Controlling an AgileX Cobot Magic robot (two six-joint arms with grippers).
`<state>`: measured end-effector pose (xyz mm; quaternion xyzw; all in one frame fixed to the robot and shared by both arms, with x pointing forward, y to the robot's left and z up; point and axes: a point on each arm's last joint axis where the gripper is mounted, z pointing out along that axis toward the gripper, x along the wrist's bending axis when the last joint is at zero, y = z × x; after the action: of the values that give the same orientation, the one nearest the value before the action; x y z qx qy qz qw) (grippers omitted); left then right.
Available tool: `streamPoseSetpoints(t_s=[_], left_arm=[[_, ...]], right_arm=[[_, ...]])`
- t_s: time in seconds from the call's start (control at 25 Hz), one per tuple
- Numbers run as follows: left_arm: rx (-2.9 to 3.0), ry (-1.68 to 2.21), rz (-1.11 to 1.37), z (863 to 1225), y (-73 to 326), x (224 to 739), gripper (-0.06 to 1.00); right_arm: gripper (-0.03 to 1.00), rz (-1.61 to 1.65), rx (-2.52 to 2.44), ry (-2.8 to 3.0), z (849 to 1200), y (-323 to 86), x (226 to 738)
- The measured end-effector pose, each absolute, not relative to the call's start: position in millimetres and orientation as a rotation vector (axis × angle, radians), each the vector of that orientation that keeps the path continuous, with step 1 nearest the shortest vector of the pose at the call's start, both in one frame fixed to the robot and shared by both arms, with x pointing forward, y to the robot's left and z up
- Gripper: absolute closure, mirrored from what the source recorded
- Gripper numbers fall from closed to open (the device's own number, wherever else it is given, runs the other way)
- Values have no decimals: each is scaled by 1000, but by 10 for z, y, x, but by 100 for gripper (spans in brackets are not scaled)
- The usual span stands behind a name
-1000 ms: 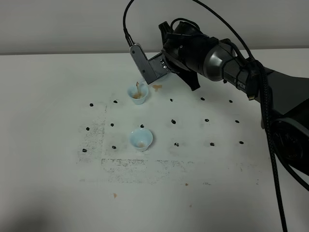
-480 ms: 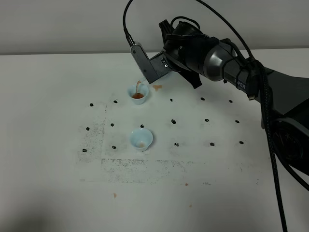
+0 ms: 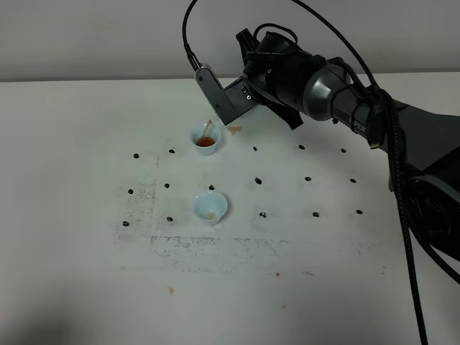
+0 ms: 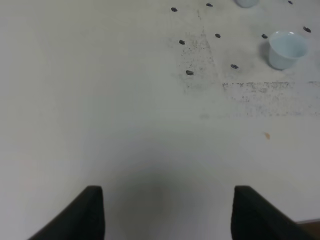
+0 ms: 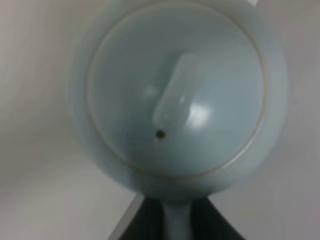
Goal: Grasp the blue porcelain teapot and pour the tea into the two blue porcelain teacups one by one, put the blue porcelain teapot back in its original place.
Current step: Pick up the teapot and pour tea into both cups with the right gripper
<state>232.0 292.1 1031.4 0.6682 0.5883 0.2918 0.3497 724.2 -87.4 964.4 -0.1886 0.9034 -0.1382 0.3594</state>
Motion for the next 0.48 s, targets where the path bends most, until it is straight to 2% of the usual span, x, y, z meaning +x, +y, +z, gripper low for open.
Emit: streamPoseSetpoints(t_s=[0.48], left_arm=[[1731,1524,756,10314,2921,2320,38]], right_arm=[[89,-371,-540,2298,9657,-865,7256]])
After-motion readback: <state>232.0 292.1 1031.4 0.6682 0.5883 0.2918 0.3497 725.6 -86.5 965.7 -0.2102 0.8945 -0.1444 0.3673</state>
